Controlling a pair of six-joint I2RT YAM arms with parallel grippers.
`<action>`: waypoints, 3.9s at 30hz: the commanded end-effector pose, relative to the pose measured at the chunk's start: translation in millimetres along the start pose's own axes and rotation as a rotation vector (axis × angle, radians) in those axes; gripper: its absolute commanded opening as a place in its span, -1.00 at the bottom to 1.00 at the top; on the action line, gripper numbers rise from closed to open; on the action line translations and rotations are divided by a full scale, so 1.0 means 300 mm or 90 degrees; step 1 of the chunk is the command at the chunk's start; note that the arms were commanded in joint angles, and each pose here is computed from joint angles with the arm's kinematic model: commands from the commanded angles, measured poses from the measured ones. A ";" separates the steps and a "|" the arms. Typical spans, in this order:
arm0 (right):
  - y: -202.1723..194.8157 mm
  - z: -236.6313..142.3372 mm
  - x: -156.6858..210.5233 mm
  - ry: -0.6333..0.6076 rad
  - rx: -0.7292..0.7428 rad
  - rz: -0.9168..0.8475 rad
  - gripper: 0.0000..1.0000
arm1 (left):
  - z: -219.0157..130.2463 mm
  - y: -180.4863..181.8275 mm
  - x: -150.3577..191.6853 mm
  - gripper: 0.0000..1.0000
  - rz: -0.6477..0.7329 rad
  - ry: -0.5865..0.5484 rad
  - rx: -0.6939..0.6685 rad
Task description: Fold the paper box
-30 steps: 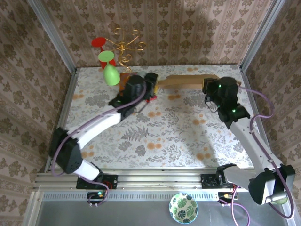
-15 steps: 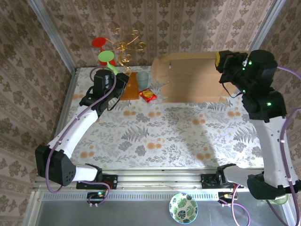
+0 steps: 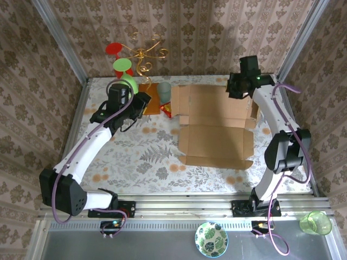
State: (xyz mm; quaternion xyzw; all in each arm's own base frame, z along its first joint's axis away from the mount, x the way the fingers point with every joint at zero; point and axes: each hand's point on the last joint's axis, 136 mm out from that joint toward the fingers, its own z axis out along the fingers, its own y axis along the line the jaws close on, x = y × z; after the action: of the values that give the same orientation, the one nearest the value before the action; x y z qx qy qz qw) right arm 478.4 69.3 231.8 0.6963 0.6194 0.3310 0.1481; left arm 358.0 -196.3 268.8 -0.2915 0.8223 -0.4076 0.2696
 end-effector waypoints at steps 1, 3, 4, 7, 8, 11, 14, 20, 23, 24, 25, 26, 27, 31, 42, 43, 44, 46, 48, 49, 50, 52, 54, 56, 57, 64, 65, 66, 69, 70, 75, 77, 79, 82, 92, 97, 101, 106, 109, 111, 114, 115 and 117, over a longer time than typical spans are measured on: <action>0.129 -0.107 0.071 0.044 -0.116 -0.028 -1.00 | -0.069 -0.181 0.047 -0.06 0.072 0.002 0.079; 0.135 -0.095 0.069 0.046 -0.129 -0.029 -1.00 | -0.055 -0.246 0.055 -0.06 0.101 0.004 0.089; 0.136 -0.091 0.069 0.047 -0.134 -0.031 -1.00 | -0.041 -0.268 0.060 -0.07 0.111 0.010 0.087; 0.127 -0.097 0.071 0.049 -0.139 -0.034 -1.00 | 0.042 -0.313 0.066 -0.08 0.130 0.029 0.080; 0.118 -0.100 0.070 0.050 -0.137 -0.034 -1.00 | 0.069 -0.329 0.061 -0.08 0.141 0.027 0.078; 0.094 -0.111 0.063 0.047 -0.136 -0.034 -1.00 | 0.132 -0.383 0.029 -0.06 0.165 0.016 0.078; 0.073 -0.120 0.060 0.049 -0.135 -0.035 -1.00 | 0.194 -0.435 0.026 -0.06 0.187 0.027 0.086; 0.043 -0.136 0.057 0.053 -0.134 -0.029 -1.00 | 0.320 -0.423 0.123 0.01 0.221 0.099 0.051; 0.041 -0.144 0.063 0.057 -0.136 -0.031 -1.00 | 0.353 -0.431 0.148 0.02 0.224 0.108 0.056; 0.042 -0.146 0.063 0.057 -0.137 -0.030 -1.00 | 0.362 -0.435 0.159 0.02 0.224 0.113 0.058; 0.041 -0.147 0.062 0.057 -0.138 -0.030 -1.00 | 0.368 -0.437 0.170 0.02 0.227 0.120 0.058; 0.040 -0.148 0.061 0.056 -0.139 -0.029 -1.00 | 0.373 -0.433 0.185 0.02 0.230 0.129 0.052; 0.039 -0.143 0.060 0.056 -0.140 -0.027 -1.00 | 0.377 -0.430 0.197 0.02 0.234 0.135 0.048; 0.034 -0.142 0.077 0.067 -0.138 -0.028 -1.00 | 0.394 -0.422 0.215 0.02 0.226 0.141 0.048; -0.007 -0.133 0.092 0.074 -0.134 -0.032 -1.00 | 0.428 -0.421 0.283 -0.07 0.193 0.177 0.054; -0.006 -0.135 0.092 0.073 -0.136 -0.033 -1.00 | 0.427 -0.417 0.285 -0.10 0.187 0.178 0.052; -0.008 -0.135 0.091 0.073 -0.136 -0.034 -1.00 | 0.426 -0.416 0.287 -0.12 0.183 0.179 0.053; -0.009 -0.135 0.092 0.074 -0.139 -0.035 -1.00 | 0.422 -0.410 0.284 -0.18 0.169 0.176 0.051; -0.012 -0.136 0.095 0.075 -0.141 -0.038 -1.00 | 0.426 -0.401 0.290 -0.24 0.146 0.180 0.052; -0.014 -0.134 0.095 0.075 -0.142 -0.040 -1.00 | 0.424 -0.404 0.293 -0.26 0.135 0.182 0.057; -0.012 -0.136 0.096 0.075 -0.148 -0.041 -1.00 | 0.422 -0.400 0.297 -0.28 0.123 0.186 0.054; -0.009 -0.138 0.091 0.070 -0.162 -0.044 -1.00 | 0.412 -0.387 0.300 -0.31 0.101 0.188 0.044; 0.002 -0.140 0.087 0.068 -0.187 -0.050 -1.00 | 0.388 -0.370 0.287 -0.33 0.079 0.175 0.030; 0.010 -0.145 0.078 0.061 -0.208 -0.057 -1.00 | 0.352 -0.367 0.260 -0.21 0.072 0.147 0.029; 0.008 -0.145 0.071 0.059 -0.211 -0.060 -1.00 | 0.326 -0.376 0.239 -0.12 0.076 0.129 0.036; -0.014 -0.166 0.036 0.066 -0.186 -0.061 -1.00 | 0.152 -0.202 0.070 -0.01 0.192 0.039 -0.032; -0.016 -0.168 0.034 0.068 -0.183 -0.057 -1.00 | 0.143 -0.148 0.064 -0.05 0.194 0.040 -0.042; -0.018 -0.175 0.032 0.071 -0.183 -0.052 -1.00 | 0.139 -0.079 0.065 -0.11 0.194 0.045 -0.052; -0.021 -0.198 0.031 0.082 -0.176 -0.035 -1.00 | 0.157 0.103 0.092 -0.49 0.152 0.068 -0.050; -0.017 -0.211 0.033 0.085 -0.175 -0.033 -1.00 | 0.172 0.149 0.106 -0.61 0.140 0.073 -0.045; -0.022 -0.255 0.020 0.089 -0.158 -0.020 -1.00 | 0.284 0.262 0.124 -0.79 0.085 0.077 0.014; -0.020 -0.301 0.026 0.095 -0.167 -0.018 -1.00 | 0.341 0.268 0.147 -0.80 0.074 0.091 0.038; -0.025 -0.313 0.023 0.099 -0.166 -0.011 -1.00 | 0.395 0.258 0.152 -0.75 0.075 0.092 0.063; -0.022 -0.329 0.019 0.101 -0.167 -0.001 -1.00 | 0.462 0.244 0.190 -0.58 0.062 0.091 0.102; -0.023 -0.348 0.013 0.114 -0.160 0.024 -1.00 | 0.604 0.214 0.246 -0.35 0.020 0.101 0.189; -0.031 -0.342 0.015 0.119 -0.156 0.029 -1.00 | 0.625 0.178 0.263 -0.27 0.024 0.109 0.212; -0.033 -0.336 0.016 0.123 -0.157 0.032 -1.00 | 0.625 0.168 0.279 -0.23 0.027 0.111 0.220; -0.042 -0.315 0.014 0.126 -0.152 0.036 -1.00 | 0.602 0.157 0.288 -0.19 0.041 0.102 0.233; -0.049 -0.303 0.010 0.127 -0.148 0.038 -1.00 | 0.587 0.144 0.306 -0.17 0.059 0.104 0.239; -0.054 -0.292 0.007 0.127 -0.145 0.043 -1.00 | 0.581 0.137 0.325 -0.15 0.074 0.107 0.237; -0.062 -0.276 0.004 0.128 -0.143 0.050 -1.00 | 0.574 0.143 0.368 -0.13 0.105 0.112 0.219; -0.067 -0.269 0.005 0.128 -0.141 0.052 -1.00 | 0.572 0.151 0.379 -0.12 0.115 0.109 0.211; -0.073 -0.255 0.005 0.129 -0.139 0.056 -1.00 | 0.571 0.171 0.391 -0.09 0.128 0.100 0.196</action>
State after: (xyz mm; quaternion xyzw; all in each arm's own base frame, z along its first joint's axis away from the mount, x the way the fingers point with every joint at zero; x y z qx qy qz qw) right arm 410.7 54.9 274.8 0.6668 0.5674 0.4583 0.1533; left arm 386.2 -342.8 101.1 -0.1539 0.7906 -0.5360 0.2530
